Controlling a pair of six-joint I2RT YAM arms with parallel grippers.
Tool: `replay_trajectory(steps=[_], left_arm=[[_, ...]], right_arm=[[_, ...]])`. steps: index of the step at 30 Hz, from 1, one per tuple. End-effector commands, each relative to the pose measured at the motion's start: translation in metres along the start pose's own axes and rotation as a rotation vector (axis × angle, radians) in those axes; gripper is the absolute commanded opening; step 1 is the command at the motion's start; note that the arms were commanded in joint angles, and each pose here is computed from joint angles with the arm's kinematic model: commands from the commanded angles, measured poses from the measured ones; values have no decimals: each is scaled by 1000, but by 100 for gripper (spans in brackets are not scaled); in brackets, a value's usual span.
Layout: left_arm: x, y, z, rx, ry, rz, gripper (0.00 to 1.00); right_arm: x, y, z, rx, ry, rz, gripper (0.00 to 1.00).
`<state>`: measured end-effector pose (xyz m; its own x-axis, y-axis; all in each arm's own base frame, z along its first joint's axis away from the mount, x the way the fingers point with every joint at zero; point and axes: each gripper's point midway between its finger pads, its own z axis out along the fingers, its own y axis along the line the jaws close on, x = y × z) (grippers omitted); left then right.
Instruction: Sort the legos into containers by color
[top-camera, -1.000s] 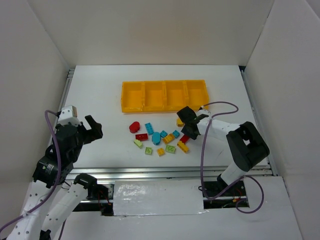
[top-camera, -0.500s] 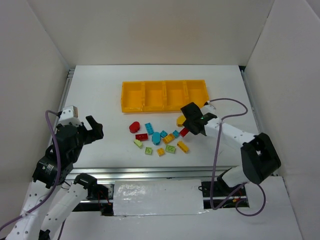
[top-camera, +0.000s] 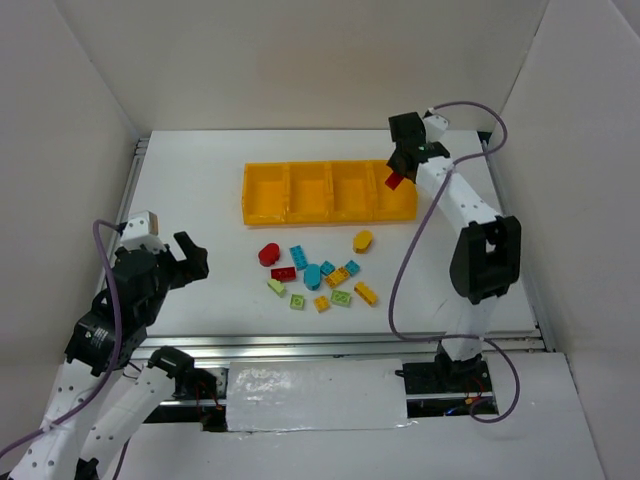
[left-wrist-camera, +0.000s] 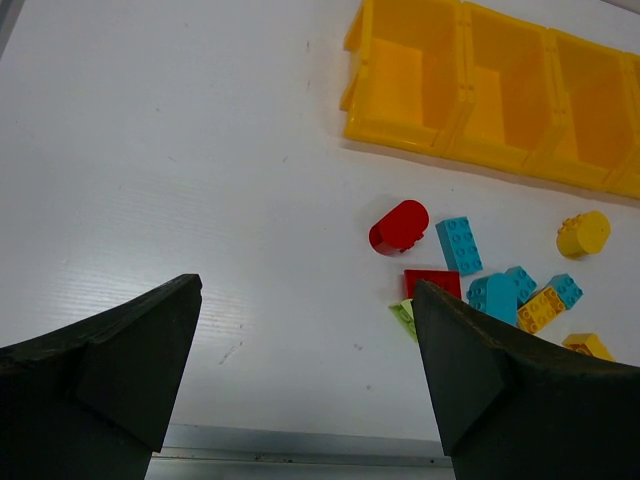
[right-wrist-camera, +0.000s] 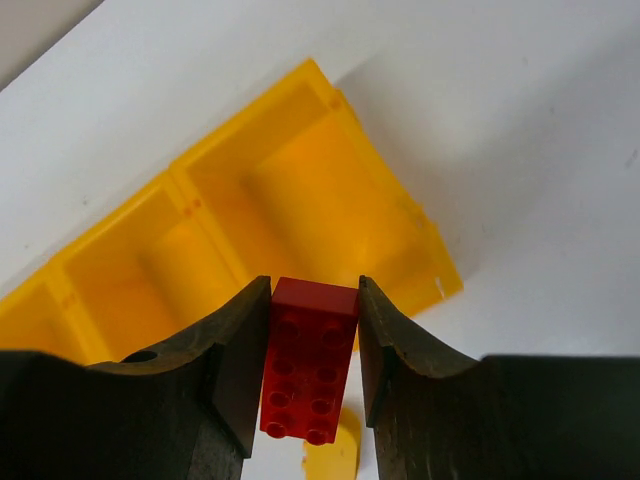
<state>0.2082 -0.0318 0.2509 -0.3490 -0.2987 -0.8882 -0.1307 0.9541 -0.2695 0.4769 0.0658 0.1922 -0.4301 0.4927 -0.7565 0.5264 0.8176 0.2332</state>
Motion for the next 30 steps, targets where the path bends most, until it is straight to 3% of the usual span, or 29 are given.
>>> replay_trajectory(steps=[1, 6, 9, 10, 12, 13, 20, 24, 26, 27, 29, 30], left_arm=[[-7, -6, 4, 19, -25, 9, 99], [-5, -10, 5, 38, -13, 20, 99], [-2, -12, 8, 40, 0, 27, 100], [-2, -13, 8, 42, 3, 29, 99], [-1, -14, 10, 44, 10, 33, 99], [0, -14, 11, 44, 16, 37, 100], [3, -14, 14, 34, 32, 44, 99], [3, -14, 18, 20, 43, 45, 100], [5, -16, 22, 19, 68, 54, 100], [5, -21, 27, 11, 96, 52, 100], [16, -22, 32, -21, 180, 28, 99], [24, -31, 42, -19, 244, 24, 100]], right_arm=[[-13, -2, 25, 81, 4, -179, 0], [-30, 12, 57, 96, -33, -202, 2], [-33, 16, 66, 98, -42, -220, 12], [-33, 18, 67, 91, -43, -230, 28], [-35, 24, 68, 65, -47, -225, 47], [-35, 27, 66, 54, -48, -229, 65], [-48, 41, 49, -9, -63, -214, 81], [-50, 55, 0, -97, -64, -201, 84], [-14, 65, -25, -188, 1, -253, 88], [-21, 70, -56, -261, -15, -244, 99], [28, 72, -84, -345, 74, -298, 100], [21, 74, -114, -420, 43, -276, 100]])
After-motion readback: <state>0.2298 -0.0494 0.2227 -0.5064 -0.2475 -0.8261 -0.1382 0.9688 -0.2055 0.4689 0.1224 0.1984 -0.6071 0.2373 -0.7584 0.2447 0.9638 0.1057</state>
